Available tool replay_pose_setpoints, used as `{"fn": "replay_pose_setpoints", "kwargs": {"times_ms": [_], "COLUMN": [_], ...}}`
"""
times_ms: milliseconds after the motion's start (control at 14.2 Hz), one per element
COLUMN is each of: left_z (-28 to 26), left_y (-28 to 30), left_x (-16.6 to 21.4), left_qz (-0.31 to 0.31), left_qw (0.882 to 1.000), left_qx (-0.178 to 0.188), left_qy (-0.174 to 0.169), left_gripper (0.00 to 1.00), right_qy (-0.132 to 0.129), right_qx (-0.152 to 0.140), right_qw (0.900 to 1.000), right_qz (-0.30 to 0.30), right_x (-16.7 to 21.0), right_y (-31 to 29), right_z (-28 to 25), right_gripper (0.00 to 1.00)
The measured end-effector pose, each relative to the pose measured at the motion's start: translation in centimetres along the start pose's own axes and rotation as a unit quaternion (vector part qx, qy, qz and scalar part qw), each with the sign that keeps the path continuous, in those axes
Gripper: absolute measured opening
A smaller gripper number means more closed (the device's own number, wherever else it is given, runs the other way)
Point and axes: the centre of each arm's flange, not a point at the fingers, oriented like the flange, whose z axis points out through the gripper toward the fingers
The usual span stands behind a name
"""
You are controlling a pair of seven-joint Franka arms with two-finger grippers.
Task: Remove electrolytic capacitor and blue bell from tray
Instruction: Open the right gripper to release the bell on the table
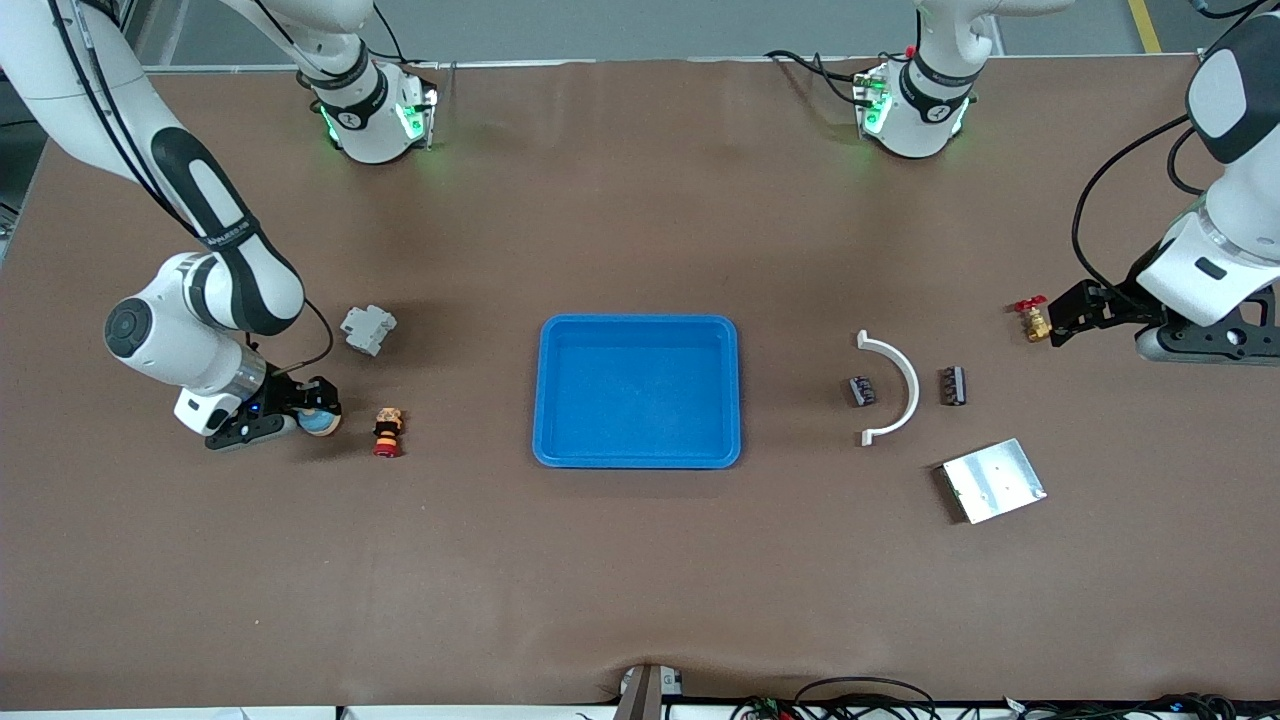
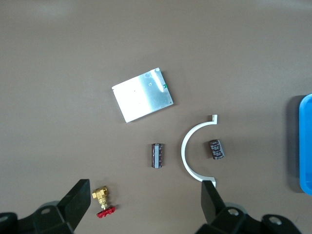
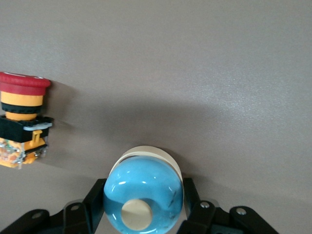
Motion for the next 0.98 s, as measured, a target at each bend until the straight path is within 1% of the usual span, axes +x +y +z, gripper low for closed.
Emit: {"fn": "replay_pose_setpoints", "kwargs": {"times_ms": [421, 562, 632, 702, 842, 913, 983], "left_z": [-0.9, -0.9, -0.9, -1.0, -1.7, -2.5, -3.3], "left_y": [-0.1, -0.1, -0.1, -0.1, -0.1, -0.2, -0.2], "left_x": [-0.4, -0.4, -0.4, -0.4, -0.5, -0.6, -0.9], "left_qz": [-0.001, -0.001, -0.001, -0.001, -0.001, -0.002, -0.002], "left_qw": [1.000, 1.000, 1.000, 1.000, 1.000, 1.000, 1.000], "left_qx": [0.000, 0.000, 0.000, 0.000, 0.000, 0.000, 0.000], "left_qy": [0.001, 0.001, 0.001, 0.002, 0.008, 0.013, 0.009], "left_gripper": [1.00, 1.00, 1.00, 1.00, 1.00, 1.00, 1.00], "right_qy": [-0.004, -0.005, -0.006, -0.006, -0.011, -0.018, -0.028], "right_qx": [-0.004, -0.005, -0.005, -0.005, -0.002, 0.001, 0.006], "right_qw": [1.000, 1.000, 1.000, 1.000, 1.000, 1.000, 1.000], "right_qz": [-0.005, -0.002, -0.001, 0.000, 0.000, 0.002, 0.006], "right_x": [0.1, 0.1, 0.1, 0.1, 0.4, 0.7, 1.0], "right_y": [0.5, 0.9, 1.2, 1.2, 1.1, 1.0, 0.8], "right_z": [0.5, 0.7, 0.8, 0.9, 0.8, 0.5, 0.1], "right_gripper": [0.68, 0.83, 0.94, 1.00, 1.00, 1.00, 1.00]}}
